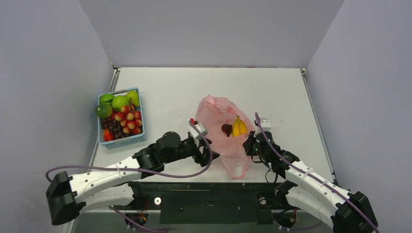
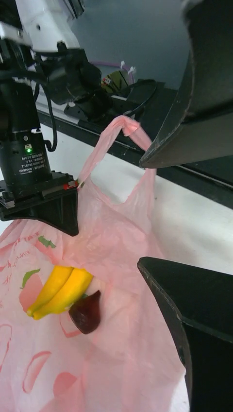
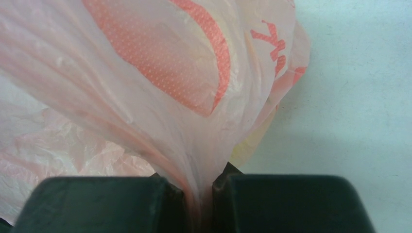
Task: Take the fake fruits out of the plastic bag
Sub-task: Take out the fake fruit from the plastic bag.
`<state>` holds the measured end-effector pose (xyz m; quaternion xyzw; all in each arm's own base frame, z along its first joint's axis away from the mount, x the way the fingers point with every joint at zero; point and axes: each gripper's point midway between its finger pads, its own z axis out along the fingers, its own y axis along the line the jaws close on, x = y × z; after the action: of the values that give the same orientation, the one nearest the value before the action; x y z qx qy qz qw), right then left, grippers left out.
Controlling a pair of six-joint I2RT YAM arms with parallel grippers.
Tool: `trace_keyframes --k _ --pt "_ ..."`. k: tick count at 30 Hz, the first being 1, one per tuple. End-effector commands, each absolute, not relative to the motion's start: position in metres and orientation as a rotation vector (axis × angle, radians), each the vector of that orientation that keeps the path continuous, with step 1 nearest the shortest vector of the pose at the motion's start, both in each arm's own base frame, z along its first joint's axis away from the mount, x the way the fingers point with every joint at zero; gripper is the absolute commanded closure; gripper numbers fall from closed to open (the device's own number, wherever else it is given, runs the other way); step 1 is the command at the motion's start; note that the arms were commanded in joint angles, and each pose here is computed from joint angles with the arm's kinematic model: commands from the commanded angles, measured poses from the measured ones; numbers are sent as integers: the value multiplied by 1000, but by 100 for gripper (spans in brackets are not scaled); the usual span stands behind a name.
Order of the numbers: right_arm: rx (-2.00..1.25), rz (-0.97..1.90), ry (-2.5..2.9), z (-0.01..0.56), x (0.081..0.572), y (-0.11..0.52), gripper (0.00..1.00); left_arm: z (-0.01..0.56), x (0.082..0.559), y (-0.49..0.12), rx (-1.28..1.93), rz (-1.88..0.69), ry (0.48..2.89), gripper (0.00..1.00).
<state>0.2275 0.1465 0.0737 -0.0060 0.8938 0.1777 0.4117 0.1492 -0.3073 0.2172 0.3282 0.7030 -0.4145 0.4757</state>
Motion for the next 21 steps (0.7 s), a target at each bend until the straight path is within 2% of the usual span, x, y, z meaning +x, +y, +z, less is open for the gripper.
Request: trace_keyframes --k 1,2,3,4,6,7,8,11,21 --pt "12 444 2192 84 237 146 100 238 175 -362 739 -949 1653 39" --pt "17 443 2189 85 237 145 100 249 180 -373 707 -948 1627 40" --pt "18 443 2188 85 238 144 100 230 186 -384 689 -886 1671 40" --pt "18 445 2186 86 237 145 100 235 192 -393 643 -889 1662 40" --pt "14 446 2189 85 237 145 100 203 208 -409 579 -806 1761 41" --pt "13 448 2188 85 237 145 100 210 219 -414 513 -776 1768 41" --pt "11 449 2188 85 237 145 100 182 225 -417 529 -695 1842 41" --pt "15 449 2185 85 237 144 100 185 249 -428 433 -599 1870 42" --pt "8 464 2174 87 236 145 100 139 293 -415 249 -502 1988 49"
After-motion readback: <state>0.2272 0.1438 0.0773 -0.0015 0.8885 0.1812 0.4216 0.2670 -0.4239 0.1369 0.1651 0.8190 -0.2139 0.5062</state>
